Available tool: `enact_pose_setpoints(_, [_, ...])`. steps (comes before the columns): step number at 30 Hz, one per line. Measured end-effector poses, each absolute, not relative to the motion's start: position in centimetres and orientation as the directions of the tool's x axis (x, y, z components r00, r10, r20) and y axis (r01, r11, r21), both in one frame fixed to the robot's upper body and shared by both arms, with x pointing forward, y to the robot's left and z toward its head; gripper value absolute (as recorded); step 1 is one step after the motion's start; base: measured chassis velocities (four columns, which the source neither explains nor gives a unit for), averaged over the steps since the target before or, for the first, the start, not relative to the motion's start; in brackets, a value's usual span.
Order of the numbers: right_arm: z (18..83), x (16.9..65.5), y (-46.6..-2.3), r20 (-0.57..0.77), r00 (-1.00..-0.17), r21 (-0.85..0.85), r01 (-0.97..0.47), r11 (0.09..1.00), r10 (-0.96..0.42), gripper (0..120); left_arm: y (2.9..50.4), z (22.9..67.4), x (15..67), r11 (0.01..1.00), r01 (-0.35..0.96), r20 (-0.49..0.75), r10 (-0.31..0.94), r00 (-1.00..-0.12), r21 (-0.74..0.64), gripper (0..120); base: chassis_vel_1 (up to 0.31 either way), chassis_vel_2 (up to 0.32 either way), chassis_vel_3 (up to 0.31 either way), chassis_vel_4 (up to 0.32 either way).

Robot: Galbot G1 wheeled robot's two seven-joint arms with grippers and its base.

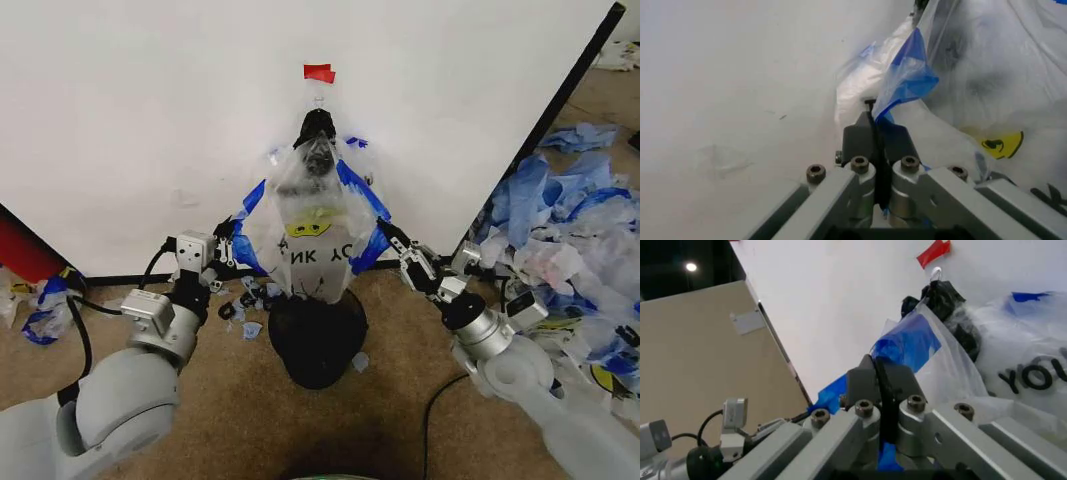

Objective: Pick up the garbage bag from the wall and place it over the trash bin.

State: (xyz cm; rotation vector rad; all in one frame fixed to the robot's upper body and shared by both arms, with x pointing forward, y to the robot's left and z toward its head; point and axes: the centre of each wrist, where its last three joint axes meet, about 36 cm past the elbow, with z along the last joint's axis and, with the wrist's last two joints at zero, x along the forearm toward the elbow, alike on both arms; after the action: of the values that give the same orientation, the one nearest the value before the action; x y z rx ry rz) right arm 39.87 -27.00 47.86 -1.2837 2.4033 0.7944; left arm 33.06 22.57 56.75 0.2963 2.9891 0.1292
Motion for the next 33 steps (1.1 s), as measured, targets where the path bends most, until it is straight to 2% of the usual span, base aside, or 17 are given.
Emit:
enact_pose_setpoints(9, [47.6, 39.6, -27.1, -0.486, -0.549, 0.308, -0.836, 0.455, -0.68, 0, 21.5, 53.8, 32.5, 0.975, 0.215, -0.122, 0.22, -0.968, 0.053, 0, 0.0, 0.0, 0.0, 0.0])
enact_pose_setpoints(25, [46.6, 38.9, -26.8, -0.469, -0.541, 0.299, -0.841, 0.451, -0.698, 0, 20.3, 53.6, 32.3, 0.971, 0.239, -0.195, 0.235, -0.952, 0.001, 0, 0.0, 0.0, 0.0, 0.0])
enact_pose_setpoints(33, [47.2, 38.9, -27.5, -0.468, -0.518, 0.267, -0.855, 0.444, -0.716, 0, 20.3, 53.5, 29.7, 0.97, 0.242, -0.192, 0.232, -0.953, -0.027, 0, 0.0, 0.0, 0.0, 0.0])
